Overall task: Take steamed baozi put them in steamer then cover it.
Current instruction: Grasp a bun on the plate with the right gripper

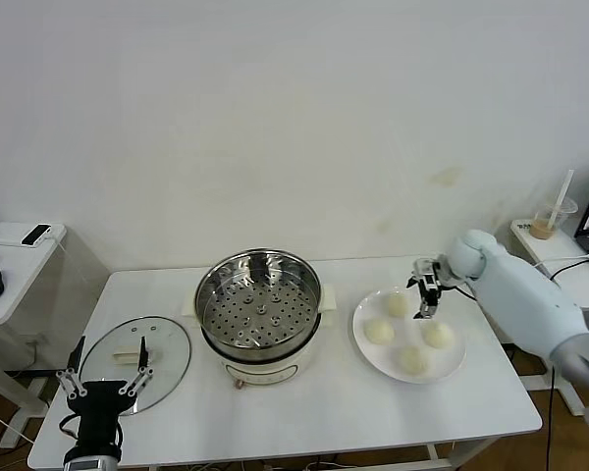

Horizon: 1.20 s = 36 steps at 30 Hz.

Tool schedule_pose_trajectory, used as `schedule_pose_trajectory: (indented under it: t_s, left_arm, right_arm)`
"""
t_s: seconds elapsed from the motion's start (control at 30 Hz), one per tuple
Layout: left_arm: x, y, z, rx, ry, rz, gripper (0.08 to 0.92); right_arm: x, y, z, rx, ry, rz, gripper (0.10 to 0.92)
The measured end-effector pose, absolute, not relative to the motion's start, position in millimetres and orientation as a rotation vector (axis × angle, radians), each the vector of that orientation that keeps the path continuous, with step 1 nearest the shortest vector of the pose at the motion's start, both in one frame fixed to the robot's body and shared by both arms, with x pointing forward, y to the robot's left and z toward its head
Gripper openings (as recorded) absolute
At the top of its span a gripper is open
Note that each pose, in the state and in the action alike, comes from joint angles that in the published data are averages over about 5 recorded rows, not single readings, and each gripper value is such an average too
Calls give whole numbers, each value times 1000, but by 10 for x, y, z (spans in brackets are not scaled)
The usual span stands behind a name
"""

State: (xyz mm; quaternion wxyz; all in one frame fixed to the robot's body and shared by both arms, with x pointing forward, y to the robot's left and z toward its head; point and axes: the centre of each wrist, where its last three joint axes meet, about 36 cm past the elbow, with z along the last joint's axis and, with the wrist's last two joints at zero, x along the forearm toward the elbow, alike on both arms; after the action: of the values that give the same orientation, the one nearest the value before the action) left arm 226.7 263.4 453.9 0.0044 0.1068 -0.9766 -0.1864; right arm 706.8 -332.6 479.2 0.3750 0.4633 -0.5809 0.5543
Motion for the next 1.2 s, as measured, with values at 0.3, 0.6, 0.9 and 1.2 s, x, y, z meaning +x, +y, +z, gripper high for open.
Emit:
schedule_pose_trajectory:
  t_s: [0.3,0.6,0.9,1.2]
  left_arm:
    - [2245,2680,4544,357,-3051,-591,823]
    - [2251,2690,4547,364,-3053,-591,823]
    - [2256,2703,4554,374,-3057,-596,823]
    - [2258,2699,4568,377,-3063,-595,823]
  right_arm:
    - [7189,-3145,4680,1174,-1442,1415,823]
    - [7229,-3049,4567,1157,-1414,1413,754]
    - [7269,-3028,4531,1133,-1417,1410,686]
    - [7276,-3082,4594,1129,-1416,1401,546]
